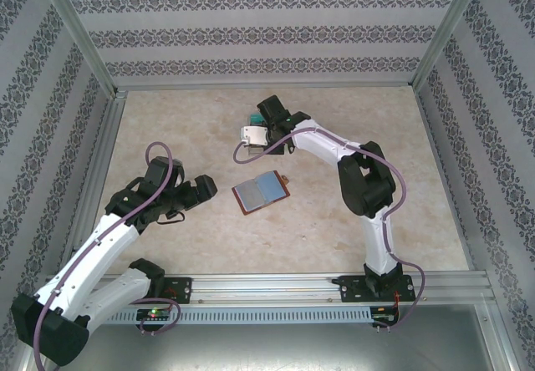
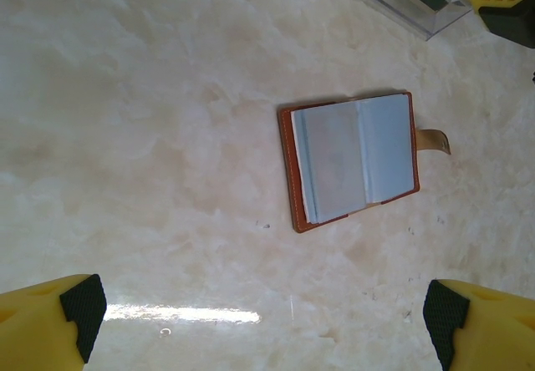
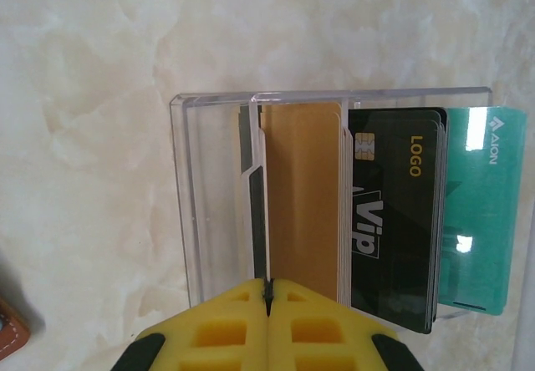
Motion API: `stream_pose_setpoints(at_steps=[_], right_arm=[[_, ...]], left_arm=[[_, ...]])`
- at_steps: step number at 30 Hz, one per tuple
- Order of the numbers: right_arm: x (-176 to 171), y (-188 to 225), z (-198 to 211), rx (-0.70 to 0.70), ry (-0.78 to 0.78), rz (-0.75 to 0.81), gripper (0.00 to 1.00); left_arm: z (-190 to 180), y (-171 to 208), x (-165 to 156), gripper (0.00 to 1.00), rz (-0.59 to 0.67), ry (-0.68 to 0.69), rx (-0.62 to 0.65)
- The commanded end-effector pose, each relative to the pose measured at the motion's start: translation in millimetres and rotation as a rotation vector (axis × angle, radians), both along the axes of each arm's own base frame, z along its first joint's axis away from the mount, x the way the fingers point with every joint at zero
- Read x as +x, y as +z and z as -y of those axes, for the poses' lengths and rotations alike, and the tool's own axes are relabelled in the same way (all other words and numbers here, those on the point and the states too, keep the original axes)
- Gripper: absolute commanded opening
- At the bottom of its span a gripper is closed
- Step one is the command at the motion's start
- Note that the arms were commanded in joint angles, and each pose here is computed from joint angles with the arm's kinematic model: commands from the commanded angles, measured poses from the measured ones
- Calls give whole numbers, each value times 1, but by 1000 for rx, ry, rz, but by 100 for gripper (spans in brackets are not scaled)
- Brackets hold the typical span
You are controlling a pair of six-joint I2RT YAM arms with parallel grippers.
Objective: Take the credit cards out of the card holder
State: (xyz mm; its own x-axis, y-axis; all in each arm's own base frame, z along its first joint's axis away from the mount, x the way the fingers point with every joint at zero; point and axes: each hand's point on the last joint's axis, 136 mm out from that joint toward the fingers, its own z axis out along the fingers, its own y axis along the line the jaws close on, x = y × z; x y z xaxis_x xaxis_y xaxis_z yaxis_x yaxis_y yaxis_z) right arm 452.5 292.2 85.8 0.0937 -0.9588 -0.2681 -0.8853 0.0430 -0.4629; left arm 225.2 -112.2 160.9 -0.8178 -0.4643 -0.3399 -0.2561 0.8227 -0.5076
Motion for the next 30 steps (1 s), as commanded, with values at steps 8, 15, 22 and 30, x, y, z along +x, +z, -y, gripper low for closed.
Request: stream_pose_setpoints(at_steps=[8,15,22,30], right_arm=[[13,-8,-7,35,-35,-11,1],[25,-3,-6,46,-81,28,11],[43,6,-1,44,-152,115,23],[57,10,9,42,-238,172,30]], left_arm=[[-5,-2,-1,99,-15,8,5],[-5,-2,-1,99,-13,10,-7],[-4,-3,-1,99,-13,10,-14],[-2,-4,-1,99,-11,4,-23]])
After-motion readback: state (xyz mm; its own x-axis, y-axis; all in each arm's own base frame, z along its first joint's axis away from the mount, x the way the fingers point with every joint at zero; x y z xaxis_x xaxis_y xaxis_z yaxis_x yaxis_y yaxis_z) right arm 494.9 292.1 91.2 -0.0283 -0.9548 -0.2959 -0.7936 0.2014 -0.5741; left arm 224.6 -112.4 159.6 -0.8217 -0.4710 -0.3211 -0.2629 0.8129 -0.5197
